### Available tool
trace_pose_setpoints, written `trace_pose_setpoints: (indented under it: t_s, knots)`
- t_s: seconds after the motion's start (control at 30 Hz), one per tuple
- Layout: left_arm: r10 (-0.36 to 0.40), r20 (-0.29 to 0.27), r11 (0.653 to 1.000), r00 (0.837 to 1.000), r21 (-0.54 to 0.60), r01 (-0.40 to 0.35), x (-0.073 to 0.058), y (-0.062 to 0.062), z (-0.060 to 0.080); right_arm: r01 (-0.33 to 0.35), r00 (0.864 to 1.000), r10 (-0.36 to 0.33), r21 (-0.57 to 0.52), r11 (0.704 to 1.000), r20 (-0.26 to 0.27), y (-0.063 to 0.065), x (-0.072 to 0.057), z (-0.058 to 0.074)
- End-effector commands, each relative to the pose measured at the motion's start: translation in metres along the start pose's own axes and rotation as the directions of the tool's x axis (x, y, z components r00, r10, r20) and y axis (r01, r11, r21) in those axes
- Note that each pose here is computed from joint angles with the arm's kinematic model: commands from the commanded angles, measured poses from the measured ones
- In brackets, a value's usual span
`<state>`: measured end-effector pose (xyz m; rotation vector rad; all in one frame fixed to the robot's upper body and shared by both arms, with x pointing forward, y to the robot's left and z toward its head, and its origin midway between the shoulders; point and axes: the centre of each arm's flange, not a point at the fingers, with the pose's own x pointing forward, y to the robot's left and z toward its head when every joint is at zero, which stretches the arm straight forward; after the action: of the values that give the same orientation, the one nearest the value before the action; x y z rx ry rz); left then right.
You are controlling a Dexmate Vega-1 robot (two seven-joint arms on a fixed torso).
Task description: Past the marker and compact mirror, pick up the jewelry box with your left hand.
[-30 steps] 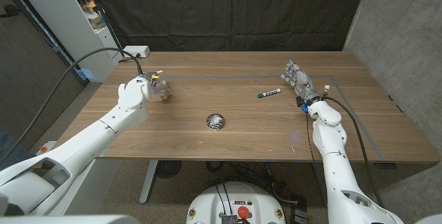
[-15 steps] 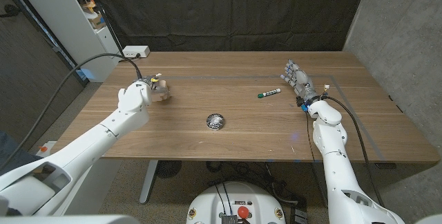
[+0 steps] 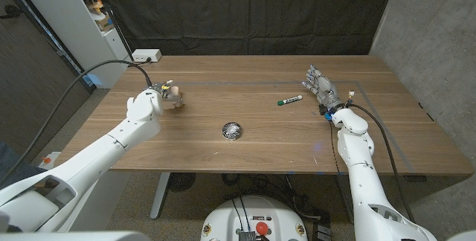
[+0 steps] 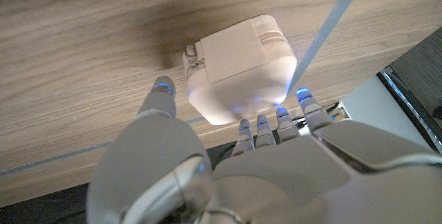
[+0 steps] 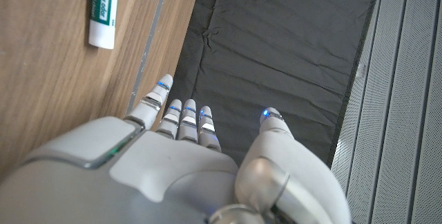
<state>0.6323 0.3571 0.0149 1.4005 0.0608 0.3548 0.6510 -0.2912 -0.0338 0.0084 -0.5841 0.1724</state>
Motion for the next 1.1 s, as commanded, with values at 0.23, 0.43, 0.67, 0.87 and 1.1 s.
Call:
trace_pose_setpoints:
  t_s: [0.23, 0.43, 0.67, 0.87, 1.1]
  knots:
    - [-0.026, 0.014, 0.999, 1.0, -0.022, 0.026, 0.016, -0.006, 0.003, -0.004, 1.0, 0.004, -0.011, 1.0, -0.006, 0.001, 0.004, 0.0]
    - [-0.043, 0.018, 0.999, 0.999, -0.025, 0.044, 0.022, -0.016, 0.012, -0.007, 1.0, 0.007, -0.012, 1.0, -0.005, 0.001, 0.006, -0.001]
    - [-0.042, 0.026, 0.998, 0.999, -0.046, 0.044, 0.023, -0.025, 0.018, -0.006, 1.0, 0.006, -0.008, 1.0, -0.005, -0.001, 0.007, 0.0]
    - [-0.032, 0.027, 0.997, 0.999, -0.064, 0.034, 0.022, -0.031, 0.019, -0.009, 1.0, 0.009, -0.003, 1.0, 0.0, -0.002, 0.007, 0.001]
    - [-0.003, 0.015, 0.996, 1.0, -0.087, 0.004, 0.018, -0.034, 0.018, -0.014, 1.0, 0.014, 0.0, 1.0, 0.003, 0.0, 0.006, 0.002]
